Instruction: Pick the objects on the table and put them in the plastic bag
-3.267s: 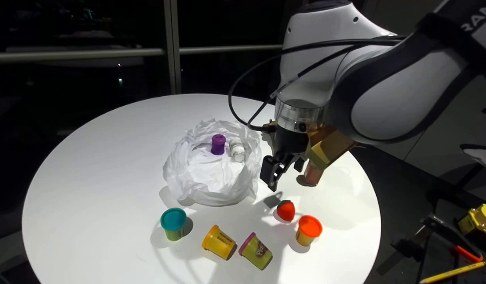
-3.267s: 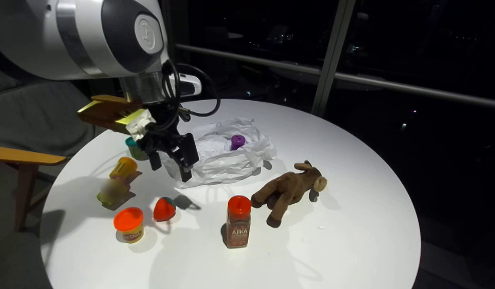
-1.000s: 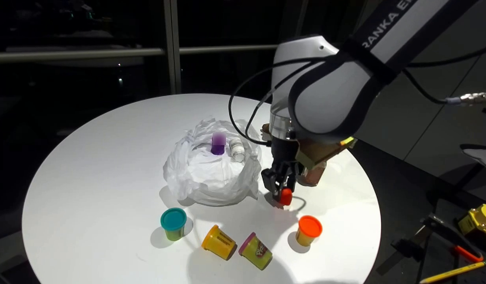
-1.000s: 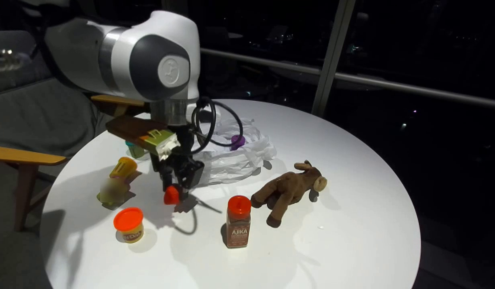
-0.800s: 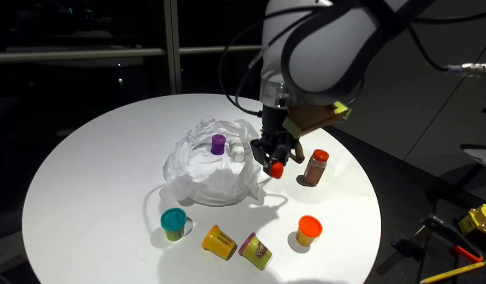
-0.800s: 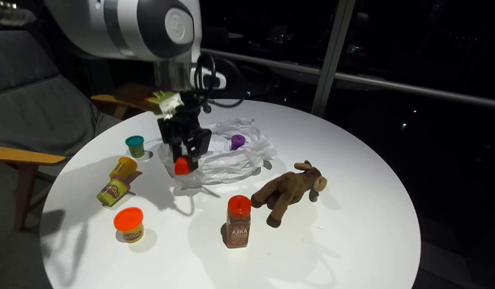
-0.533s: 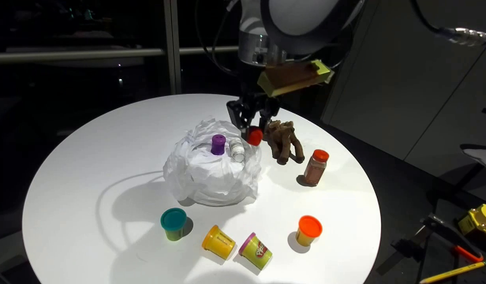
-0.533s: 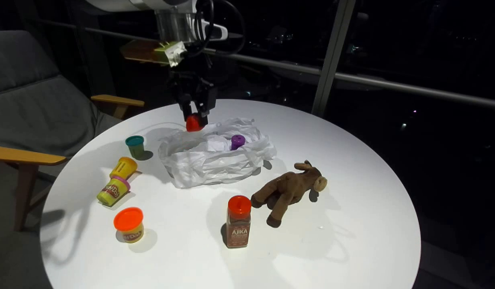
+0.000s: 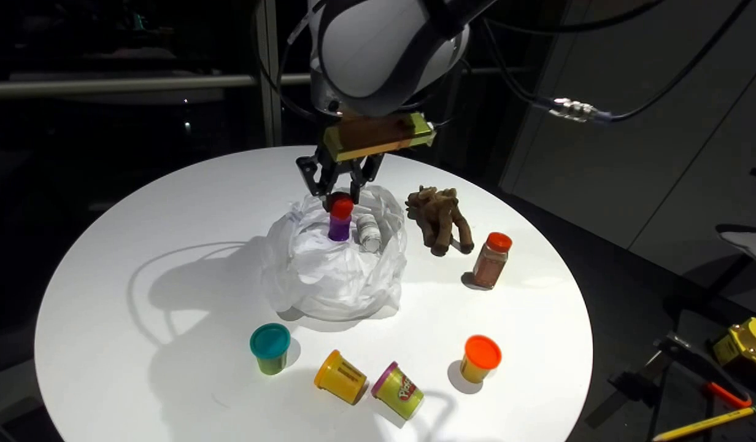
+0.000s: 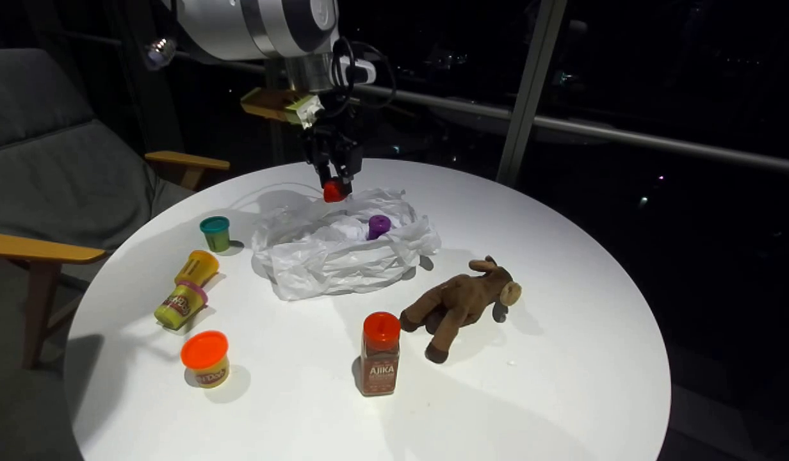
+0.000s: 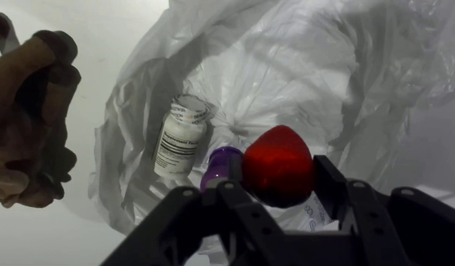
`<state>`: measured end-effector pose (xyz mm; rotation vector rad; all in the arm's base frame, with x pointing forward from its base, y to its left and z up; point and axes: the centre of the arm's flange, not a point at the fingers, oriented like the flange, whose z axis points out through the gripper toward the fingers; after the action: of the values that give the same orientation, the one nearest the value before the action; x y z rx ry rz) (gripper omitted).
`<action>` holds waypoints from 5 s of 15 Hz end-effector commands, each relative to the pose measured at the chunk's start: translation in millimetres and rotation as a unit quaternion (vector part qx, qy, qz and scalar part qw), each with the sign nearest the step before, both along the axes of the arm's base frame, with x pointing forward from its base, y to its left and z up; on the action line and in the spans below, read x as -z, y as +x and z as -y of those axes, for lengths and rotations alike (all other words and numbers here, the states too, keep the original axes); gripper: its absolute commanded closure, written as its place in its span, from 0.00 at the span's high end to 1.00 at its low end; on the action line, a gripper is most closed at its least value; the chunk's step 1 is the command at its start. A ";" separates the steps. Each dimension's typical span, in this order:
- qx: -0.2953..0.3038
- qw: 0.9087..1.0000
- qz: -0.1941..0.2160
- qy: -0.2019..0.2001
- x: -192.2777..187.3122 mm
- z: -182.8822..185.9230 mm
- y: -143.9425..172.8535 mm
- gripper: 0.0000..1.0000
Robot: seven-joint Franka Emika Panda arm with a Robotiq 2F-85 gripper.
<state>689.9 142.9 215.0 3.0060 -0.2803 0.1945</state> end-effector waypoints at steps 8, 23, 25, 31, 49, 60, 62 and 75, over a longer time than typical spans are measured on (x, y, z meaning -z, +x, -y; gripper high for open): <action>0.020 1.000 -0.022 0.001 60.0 -17.7 56.5 0.26; 0.018 0.999 -0.045 -0.006 10.4 -51.5 30.1 1.00; -0.016 0.997 -0.073 -0.002 2.7 -74.0 18.7 1.00; -0.057 0.990 -0.123 0.030 15.9 -143.2 -18.0 1.00; -0.052 0.978 -0.190 0.074 89.6 -179.0 -63.7 1.00; -0.056 0.983 -0.168 0.057 83.3 -180.0 -58.1 0.28; -0.045 0.986 -0.158 0.036 54.5 -172.0 -51.0 0.28; 0.027 0.996 -0.089 -0.018 9.6 -58.9 23.8 0.28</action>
<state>699.2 211.3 223.1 2.9730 -0.2979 -0.0493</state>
